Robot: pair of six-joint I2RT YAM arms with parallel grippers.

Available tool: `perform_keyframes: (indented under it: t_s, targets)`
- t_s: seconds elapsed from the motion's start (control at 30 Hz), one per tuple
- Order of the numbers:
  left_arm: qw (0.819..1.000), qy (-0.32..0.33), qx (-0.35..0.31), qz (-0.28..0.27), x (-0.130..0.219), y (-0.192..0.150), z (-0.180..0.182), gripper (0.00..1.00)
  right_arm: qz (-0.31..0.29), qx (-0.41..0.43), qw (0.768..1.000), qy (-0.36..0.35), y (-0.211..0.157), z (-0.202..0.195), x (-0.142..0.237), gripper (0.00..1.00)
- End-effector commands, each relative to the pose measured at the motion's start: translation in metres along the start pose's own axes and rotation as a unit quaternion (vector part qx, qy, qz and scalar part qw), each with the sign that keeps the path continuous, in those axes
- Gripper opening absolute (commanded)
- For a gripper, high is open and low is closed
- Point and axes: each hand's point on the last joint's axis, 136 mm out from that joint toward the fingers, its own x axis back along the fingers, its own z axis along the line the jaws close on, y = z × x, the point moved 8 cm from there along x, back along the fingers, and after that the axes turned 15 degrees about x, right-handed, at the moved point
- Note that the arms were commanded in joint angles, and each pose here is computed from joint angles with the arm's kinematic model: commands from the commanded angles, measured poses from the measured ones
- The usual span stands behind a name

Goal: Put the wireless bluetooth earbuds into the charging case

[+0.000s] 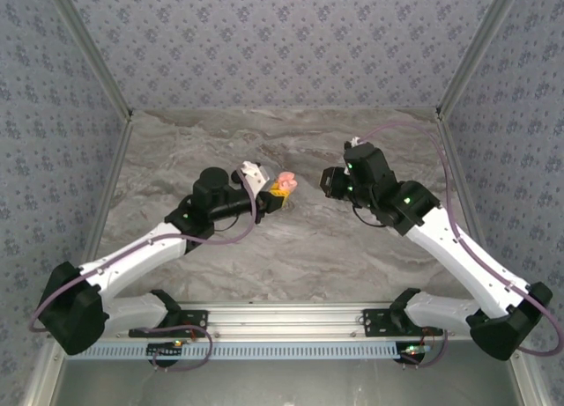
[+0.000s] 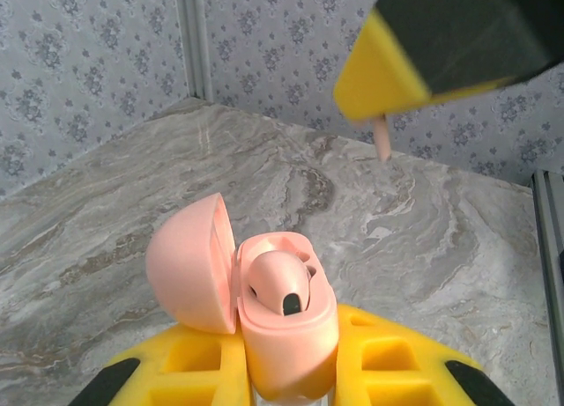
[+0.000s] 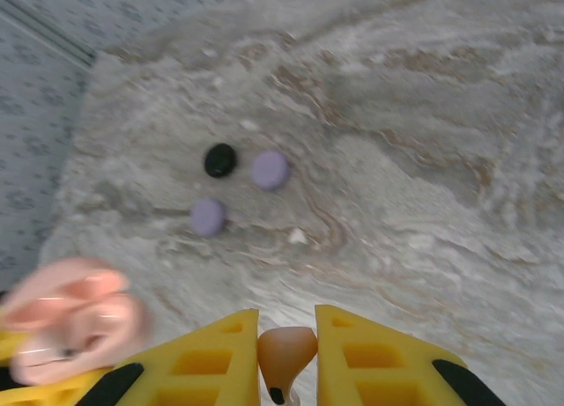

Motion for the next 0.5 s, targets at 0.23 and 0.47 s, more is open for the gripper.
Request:
perform_keyframes:
  t_s: [0.23, 0.47]
  targets:
    - [0.998, -0.05, -0.01, -0.034, -0.01, 0.022, -0.011, 0.0, -0.09, -0.016, 0.994, 0.057, 0.029, 0.035, 0.006, 0.21]
    - [0.998, -0.054, -0.012, -0.033, -0.011, 0.025, -0.014, 0.0, -0.082, -0.011, 0.994, 0.074, 0.028, 0.046, -0.007, 0.21]
